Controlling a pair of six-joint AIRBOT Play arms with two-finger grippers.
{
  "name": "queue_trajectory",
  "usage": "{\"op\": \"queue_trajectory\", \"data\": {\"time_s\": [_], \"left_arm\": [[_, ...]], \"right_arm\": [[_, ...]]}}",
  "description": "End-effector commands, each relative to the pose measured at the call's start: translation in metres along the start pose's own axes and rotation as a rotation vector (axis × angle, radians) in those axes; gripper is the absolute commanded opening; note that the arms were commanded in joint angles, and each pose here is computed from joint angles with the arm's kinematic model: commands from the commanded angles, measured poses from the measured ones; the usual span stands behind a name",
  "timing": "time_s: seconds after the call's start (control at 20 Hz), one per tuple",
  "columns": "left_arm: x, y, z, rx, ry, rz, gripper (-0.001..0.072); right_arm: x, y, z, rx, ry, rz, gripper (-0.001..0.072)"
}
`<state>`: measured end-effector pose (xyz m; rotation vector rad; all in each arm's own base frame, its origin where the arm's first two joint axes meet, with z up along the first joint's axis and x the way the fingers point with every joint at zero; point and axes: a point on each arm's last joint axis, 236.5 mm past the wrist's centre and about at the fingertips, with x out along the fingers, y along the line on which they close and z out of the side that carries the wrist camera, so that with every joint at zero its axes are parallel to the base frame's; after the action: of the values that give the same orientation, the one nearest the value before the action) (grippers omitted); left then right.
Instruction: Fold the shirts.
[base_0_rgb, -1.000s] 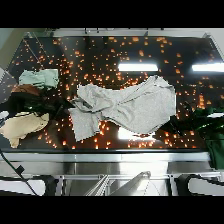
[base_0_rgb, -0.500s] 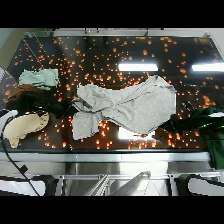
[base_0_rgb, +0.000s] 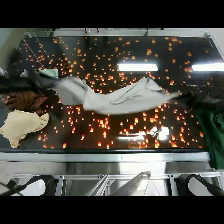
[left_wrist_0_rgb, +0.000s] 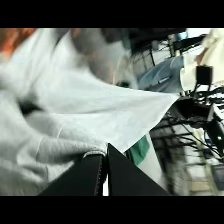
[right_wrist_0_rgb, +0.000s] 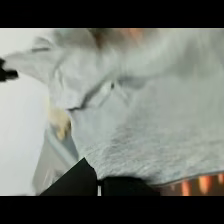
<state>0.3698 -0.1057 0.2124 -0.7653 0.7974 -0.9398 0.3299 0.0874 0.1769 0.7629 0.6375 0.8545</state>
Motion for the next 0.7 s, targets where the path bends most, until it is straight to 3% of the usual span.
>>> {"op": "queue_trajectory", "data": {"time_s": [0.0, 0.15, 0.3, 0.45, 0.65], "left_arm": [[-0.065, -0.178, 0.018, 0.479, -0.156, 0.015, 0.0019], [-0.112, -0.283, 0.025, 0.784, -0.395, 0.23, 0.0019], [-0.122, -0.325, 0.016, 0.964, -0.461, 0.39, 0.0019], [-0.117, -0.295, 0.026, 0.796, -0.41, 0.264, 0.0019], [-0.083, -0.185, 0.047, 0.441, -0.231, 0.078, 0.0019]], "right_arm": [[-0.072, 0.197, 0.078, -0.623, -0.368, 0.032, 0.0019], [-0.112, 0.301, 0.101, -1.013, -0.595, -0.27, 0.0018], [-0.12, 0.352, 0.108, -1.209, -0.65, -0.416, 0.0018], [-0.124, 0.329, 0.125, -1.129, -0.612, -0.412, 0.0017], [-0.109, 0.233, 0.143, -0.857, -0.433, -0.297, 0.0017]]}}
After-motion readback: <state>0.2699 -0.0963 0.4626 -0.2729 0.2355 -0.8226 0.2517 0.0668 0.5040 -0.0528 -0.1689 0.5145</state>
